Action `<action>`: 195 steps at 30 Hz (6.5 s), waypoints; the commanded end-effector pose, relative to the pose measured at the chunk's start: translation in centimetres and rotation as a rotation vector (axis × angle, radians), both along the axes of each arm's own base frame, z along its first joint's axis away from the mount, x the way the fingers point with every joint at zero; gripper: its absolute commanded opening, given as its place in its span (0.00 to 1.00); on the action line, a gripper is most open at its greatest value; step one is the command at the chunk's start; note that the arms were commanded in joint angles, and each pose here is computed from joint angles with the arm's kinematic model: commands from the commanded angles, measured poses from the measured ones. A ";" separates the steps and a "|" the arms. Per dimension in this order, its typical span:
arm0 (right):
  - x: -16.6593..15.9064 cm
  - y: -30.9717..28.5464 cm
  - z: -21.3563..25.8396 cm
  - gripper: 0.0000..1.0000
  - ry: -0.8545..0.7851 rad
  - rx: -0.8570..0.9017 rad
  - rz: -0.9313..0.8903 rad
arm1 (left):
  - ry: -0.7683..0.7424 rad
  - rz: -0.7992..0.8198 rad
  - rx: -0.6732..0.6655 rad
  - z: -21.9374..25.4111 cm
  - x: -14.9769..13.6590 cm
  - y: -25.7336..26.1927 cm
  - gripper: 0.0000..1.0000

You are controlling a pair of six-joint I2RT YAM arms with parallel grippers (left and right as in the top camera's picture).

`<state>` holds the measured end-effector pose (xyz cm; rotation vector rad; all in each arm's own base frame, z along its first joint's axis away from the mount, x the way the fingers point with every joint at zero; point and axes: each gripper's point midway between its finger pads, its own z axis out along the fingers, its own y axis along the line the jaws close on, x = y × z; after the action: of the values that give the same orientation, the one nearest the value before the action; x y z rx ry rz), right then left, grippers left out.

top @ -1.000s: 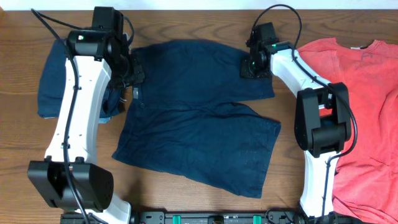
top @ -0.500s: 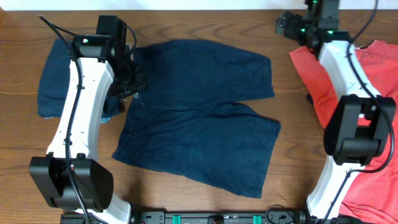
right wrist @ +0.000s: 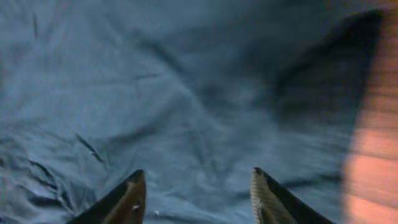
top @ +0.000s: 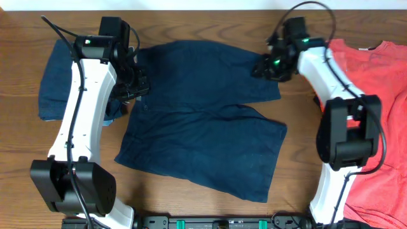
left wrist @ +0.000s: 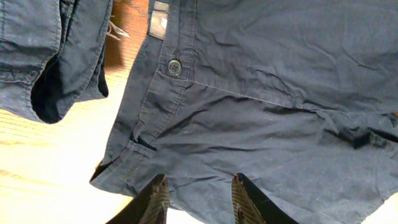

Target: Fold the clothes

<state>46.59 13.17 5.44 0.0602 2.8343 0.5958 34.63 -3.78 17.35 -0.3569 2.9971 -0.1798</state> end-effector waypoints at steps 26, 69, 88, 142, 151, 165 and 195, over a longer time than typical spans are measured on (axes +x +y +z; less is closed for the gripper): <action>3.3 0.6 -2.6 0.06 -0.109 0.023 -0.313 | -0.002 -0.177 0.013 -12.6 -1.6 -3.6 0.41; 1.7 -0.1 -4.1 0.32 -0.039 0.015 -0.254 | 0.061 -0.178 0.018 -16.1 -4.5 -3.1 0.40; 9.3 2.4 1.9 0.01 -0.295 0.402 -0.340 | 0.055 -0.177 0.017 -16.1 -4.4 -3.2 0.40; -4.6 -10.4 3.8 0.56 0.037 0.219 -0.103 | -0.032 -0.067 0.042 -5.8 -3.7 0.6 0.62; -14.7 -8.0 0.8 0.39 0.438 -0.068 -0.012 | 0.053 -0.069 0.040 -10.2 -6.4 0.7 0.62; -17.8 -6.9 -5.1 0.37 0.495 -0.091 -0.082 | 0.109 -0.052 -0.011 -15.0 -9.4 0.0 0.61; -13.0 -9.5 1.6 0.44 0.198 0.232 -0.054 | 0.111 -0.013 -0.075 -15.5 -9.8 -1.0 0.34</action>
<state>32.86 2.21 3.54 0.4323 3.0409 0.8329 23.48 -4.07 0.54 -0.4100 3.1330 -0.2120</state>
